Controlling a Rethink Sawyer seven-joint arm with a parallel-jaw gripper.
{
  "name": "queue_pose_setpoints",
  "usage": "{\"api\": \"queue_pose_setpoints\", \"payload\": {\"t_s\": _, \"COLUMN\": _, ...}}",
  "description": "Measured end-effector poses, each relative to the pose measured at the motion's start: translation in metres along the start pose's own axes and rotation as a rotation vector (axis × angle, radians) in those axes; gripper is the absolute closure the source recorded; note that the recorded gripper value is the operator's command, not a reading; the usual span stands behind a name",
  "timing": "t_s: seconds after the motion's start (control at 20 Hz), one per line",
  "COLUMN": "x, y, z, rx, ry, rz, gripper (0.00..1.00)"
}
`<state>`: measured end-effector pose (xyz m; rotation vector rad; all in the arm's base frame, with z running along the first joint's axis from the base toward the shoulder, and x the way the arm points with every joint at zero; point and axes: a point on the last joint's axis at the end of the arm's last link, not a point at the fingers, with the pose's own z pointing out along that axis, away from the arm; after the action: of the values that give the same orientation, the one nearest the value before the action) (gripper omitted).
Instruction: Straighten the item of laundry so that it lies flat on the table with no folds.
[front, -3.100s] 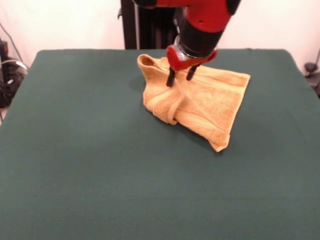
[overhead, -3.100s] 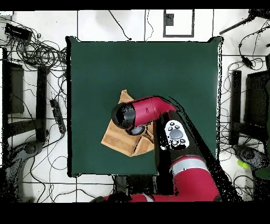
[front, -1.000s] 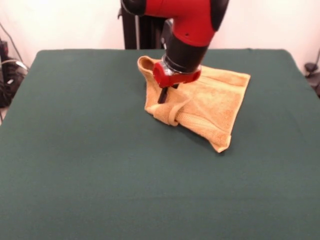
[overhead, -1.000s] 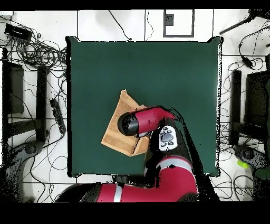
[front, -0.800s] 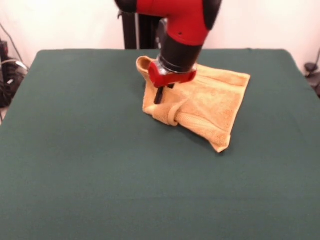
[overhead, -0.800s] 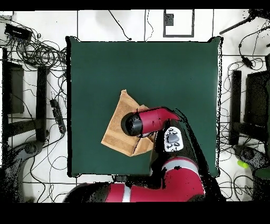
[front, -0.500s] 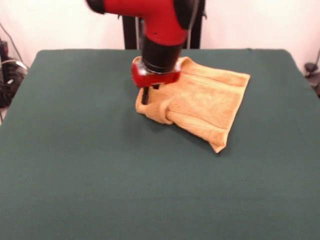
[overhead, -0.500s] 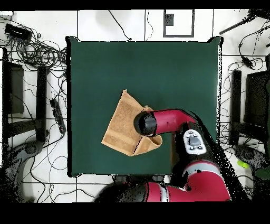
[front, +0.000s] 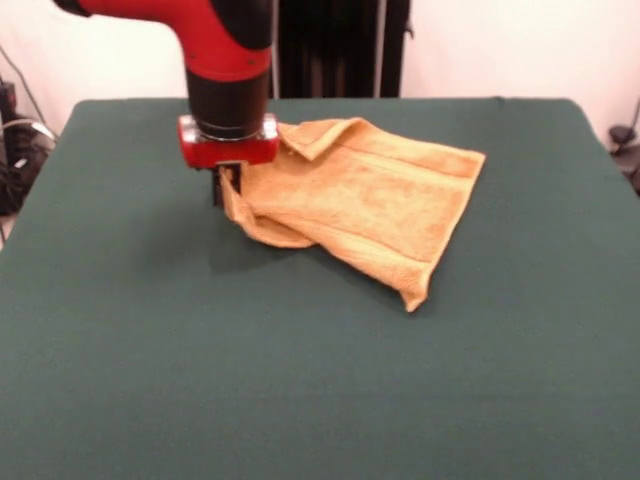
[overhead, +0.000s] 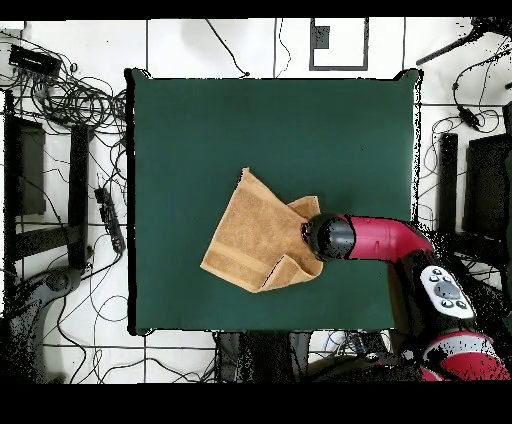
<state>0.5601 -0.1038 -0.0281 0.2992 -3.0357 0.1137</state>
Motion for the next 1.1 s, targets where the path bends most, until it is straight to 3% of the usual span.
{"api": "queue_pose_setpoints", "payload": {"t_s": 0.8, "x": -0.009, "y": -0.003, "z": -0.003, "rx": -0.023, "ry": -0.044, "rz": -0.022, "gripper": 1.00}}
{"api": "queue_pose_setpoints", "payload": {"t_s": 1.1, "x": -0.011, "y": -0.020, "z": -0.002, "rx": -0.100, "ry": -0.112, "rz": 0.018, "gripper": 1.00}}
